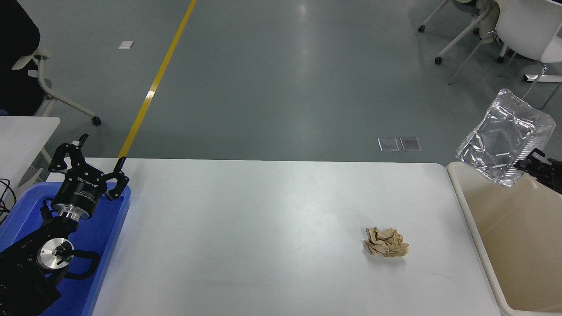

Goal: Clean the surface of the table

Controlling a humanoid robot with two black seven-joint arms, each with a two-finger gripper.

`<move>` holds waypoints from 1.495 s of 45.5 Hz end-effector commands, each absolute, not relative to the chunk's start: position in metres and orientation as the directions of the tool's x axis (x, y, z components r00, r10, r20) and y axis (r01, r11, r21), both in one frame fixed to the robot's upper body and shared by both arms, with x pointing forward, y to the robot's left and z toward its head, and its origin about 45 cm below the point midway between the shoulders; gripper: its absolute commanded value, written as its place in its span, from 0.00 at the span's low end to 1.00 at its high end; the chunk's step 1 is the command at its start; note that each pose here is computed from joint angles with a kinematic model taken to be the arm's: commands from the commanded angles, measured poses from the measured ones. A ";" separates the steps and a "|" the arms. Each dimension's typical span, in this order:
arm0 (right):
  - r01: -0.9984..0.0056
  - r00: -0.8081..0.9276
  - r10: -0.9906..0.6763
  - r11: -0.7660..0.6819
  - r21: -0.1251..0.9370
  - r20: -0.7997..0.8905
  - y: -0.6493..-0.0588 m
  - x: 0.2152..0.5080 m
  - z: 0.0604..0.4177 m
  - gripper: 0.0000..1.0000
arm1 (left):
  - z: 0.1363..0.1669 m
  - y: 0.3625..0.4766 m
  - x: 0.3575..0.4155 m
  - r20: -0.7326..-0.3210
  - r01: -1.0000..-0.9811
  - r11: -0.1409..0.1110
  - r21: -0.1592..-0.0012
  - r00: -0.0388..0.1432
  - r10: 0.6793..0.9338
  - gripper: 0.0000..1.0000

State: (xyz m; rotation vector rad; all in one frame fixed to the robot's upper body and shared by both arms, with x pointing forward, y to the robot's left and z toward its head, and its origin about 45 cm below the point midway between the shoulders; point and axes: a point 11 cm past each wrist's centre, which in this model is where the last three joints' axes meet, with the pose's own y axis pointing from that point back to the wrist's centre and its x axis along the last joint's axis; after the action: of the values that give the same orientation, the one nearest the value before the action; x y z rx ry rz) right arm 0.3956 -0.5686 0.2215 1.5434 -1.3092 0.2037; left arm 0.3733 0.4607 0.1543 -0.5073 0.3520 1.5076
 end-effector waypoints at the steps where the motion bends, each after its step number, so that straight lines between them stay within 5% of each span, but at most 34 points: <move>1: -0.747 0.306 -0.629 0.306 0.590 0.715 -0.589 0.389 0.224 0.00 | 0.1543 0.461 0.3733 -0.521 -0.995 -0.009 -0.099 0.044 0.853 1.00; 19: -0.700 0.128 -0.625 0.493 0.517 0.770 -0.601 0.376 0.202 0.00 | 0.1543 0.461 0.3733 -0.521 -0.995 -0.009 -0.099 0.044 0.853 1.00; 68: -0.590 0.311 -0.589 0.495 0.638 0.745 -0.577 0.315 0.096 0.00 | 0.1543 0.461 0.3733 -0.521 -0.995 -0.009 -0.099 0.044 0.853 1.00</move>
State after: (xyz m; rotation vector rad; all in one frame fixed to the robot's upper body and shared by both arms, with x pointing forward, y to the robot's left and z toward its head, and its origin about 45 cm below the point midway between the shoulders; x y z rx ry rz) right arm 0.3224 -0.5900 0.1183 1.1419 -1.3648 0.0116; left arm 0.3733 0.4608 0.1542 -0.5070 0.3519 1.5080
